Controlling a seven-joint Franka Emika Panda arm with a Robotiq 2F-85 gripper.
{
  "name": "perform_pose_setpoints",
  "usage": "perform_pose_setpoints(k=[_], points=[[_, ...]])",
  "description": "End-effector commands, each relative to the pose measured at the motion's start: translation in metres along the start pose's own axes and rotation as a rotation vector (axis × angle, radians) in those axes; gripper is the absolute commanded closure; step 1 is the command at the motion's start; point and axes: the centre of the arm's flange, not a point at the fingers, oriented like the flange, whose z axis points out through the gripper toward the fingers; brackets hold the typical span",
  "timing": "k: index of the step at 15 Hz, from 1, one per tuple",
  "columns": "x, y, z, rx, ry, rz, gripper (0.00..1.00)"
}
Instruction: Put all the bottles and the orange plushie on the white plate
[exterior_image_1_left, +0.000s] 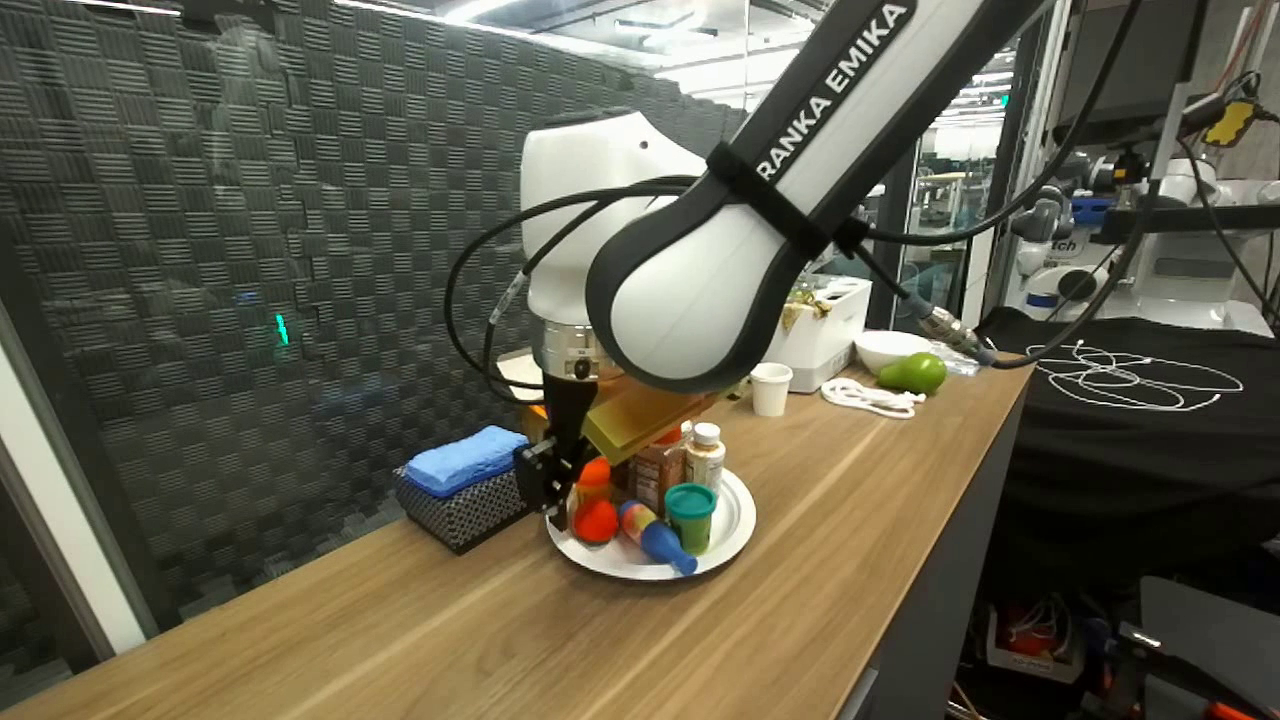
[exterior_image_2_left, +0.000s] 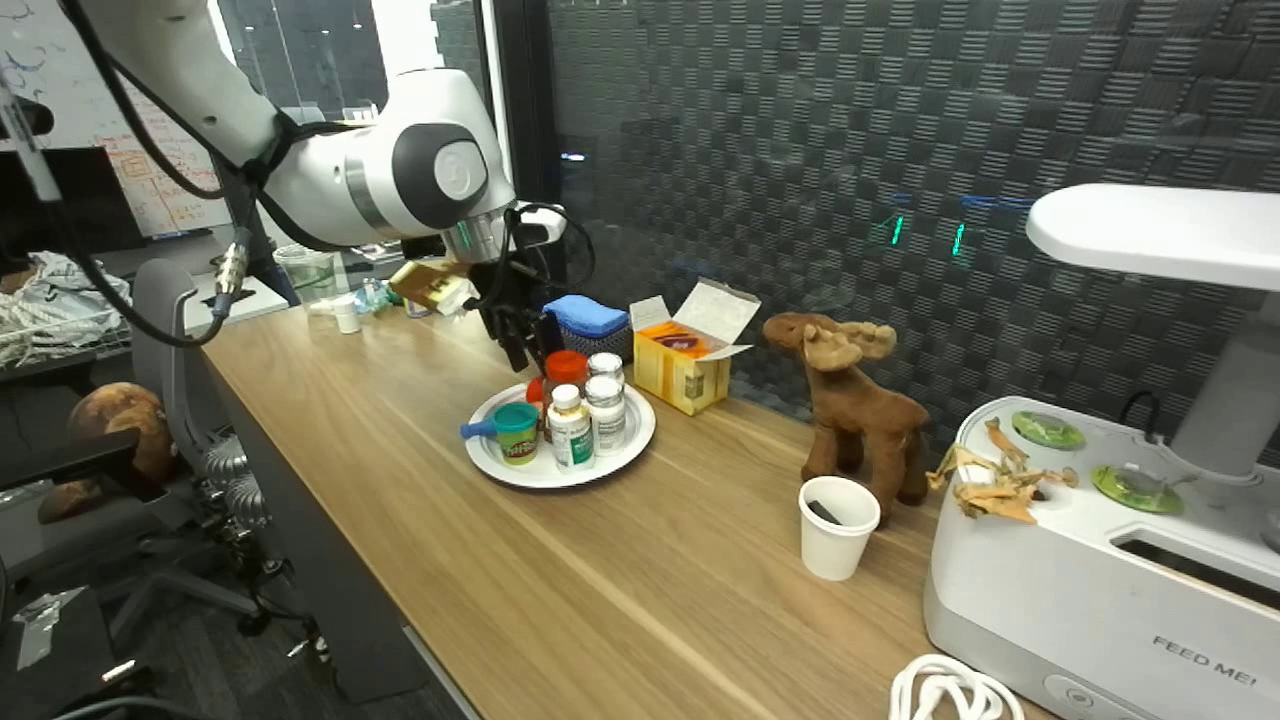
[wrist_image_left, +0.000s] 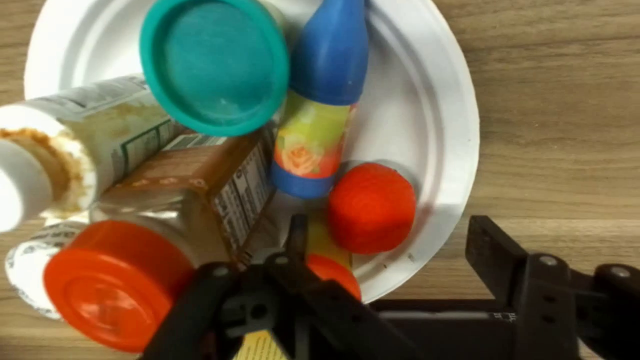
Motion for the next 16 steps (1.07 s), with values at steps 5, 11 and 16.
perform_pose_setpoints(k=[5, 11, 16], points=[[-0.016, -0.001, -0.1, -0.088, 0.115, 0.016, 0.0], [-0.061, -0.008, -0.192, -0.154, 0.101, 0.065, 0.0], [-0.077, -0.034, -0.212, -0.148, 0.109, 0.009, 0.0]])
